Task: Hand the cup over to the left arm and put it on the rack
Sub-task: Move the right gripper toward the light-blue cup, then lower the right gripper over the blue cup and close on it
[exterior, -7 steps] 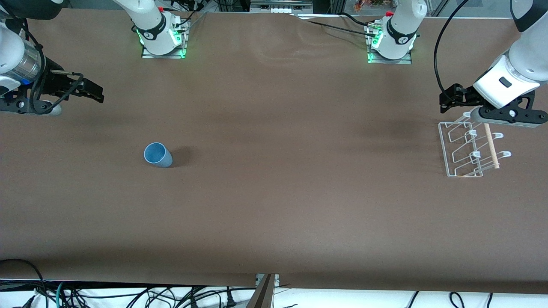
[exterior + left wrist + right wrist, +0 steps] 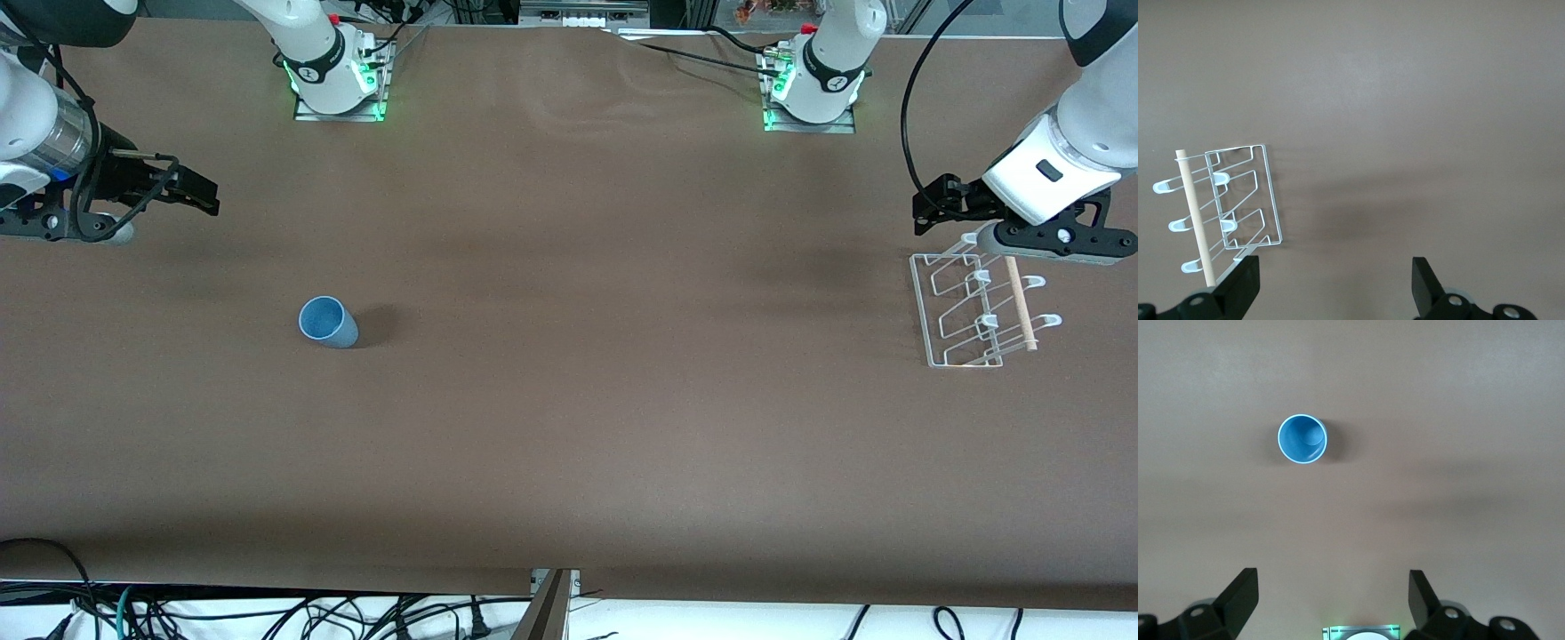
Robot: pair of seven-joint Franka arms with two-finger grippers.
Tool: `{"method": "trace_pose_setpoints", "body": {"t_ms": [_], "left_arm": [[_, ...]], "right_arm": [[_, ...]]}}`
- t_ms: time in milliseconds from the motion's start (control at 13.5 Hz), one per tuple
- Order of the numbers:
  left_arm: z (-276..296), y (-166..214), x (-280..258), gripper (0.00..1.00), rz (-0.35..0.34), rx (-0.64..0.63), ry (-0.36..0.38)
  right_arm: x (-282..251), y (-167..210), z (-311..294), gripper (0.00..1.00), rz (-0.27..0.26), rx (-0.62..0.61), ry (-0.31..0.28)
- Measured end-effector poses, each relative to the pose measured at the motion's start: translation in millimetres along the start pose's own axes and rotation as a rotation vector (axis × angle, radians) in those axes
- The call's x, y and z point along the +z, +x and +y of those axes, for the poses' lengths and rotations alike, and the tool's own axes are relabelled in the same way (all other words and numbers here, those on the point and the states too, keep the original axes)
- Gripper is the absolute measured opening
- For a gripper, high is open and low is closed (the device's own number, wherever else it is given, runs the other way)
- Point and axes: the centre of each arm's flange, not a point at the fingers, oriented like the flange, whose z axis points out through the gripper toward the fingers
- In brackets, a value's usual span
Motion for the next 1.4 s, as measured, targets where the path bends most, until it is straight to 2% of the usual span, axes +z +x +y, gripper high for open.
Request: {"method": "trace_pose_setpoints", "body": {"t_ms": [443,812,1182,1403], "left_arm": [[0,0,0,1.0,0.0,0.0,0.0],[0,0,0,1.0,0.0,-0.001,0.0],[0,0,0,1.0,0.0,-0.001,0.0],[-1,0,0,1.0,0.0,-0.001,0.0]], "right_arm": [[14,7,-6,1.0,-0.029,-0.008,-0.002],[65,35,-13,0.99,-0.102,-0.065,-0.014],[150,56,-17,1.0,-0.081,-0.098,-0.014],[197,56,-17,1.0,-0.022,-0.12,-0.009]]}}
